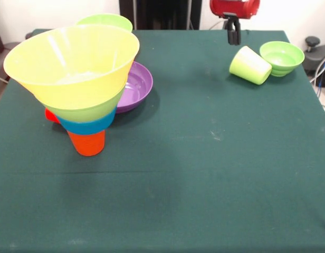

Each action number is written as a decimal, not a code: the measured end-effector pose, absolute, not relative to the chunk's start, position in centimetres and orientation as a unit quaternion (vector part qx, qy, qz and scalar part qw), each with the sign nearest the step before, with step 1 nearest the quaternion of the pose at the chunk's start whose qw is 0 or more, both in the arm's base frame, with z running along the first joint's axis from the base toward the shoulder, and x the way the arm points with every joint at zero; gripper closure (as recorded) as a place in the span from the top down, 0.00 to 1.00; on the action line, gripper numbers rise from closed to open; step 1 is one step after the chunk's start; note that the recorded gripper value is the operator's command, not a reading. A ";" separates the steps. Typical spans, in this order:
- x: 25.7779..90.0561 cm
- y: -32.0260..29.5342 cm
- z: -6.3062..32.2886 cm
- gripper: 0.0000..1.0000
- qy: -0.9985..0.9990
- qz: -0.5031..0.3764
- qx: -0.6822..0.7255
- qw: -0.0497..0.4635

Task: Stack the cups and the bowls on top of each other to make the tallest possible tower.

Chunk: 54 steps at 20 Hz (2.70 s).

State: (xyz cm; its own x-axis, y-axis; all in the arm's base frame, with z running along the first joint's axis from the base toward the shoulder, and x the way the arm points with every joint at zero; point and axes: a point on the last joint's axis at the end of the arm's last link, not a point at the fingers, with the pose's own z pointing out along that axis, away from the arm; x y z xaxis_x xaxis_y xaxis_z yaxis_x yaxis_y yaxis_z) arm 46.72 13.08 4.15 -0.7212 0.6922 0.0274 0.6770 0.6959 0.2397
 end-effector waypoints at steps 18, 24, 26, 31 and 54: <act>48.4 15.4 5.6 0.00 0.921 0.131 0.368 0.005; 49.8 17.3 5.3 0.00 0.922 0.135 0.363 0.004; 50.2 17.8 5.1 0.00 0.923 0.137 0.360 0.006; 51.0 18.3 4.3 0.00 0.923 0.140 0.359 0.006; 53.5 16.8 2.8 1.00 0.919 0.128 0.372 0.027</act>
State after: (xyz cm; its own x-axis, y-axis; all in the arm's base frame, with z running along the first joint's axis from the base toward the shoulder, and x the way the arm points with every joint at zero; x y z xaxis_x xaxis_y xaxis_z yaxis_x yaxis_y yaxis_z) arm 53.55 16.78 2.85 -0.7223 0.6901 0.0458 0.6762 0.6908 0.2560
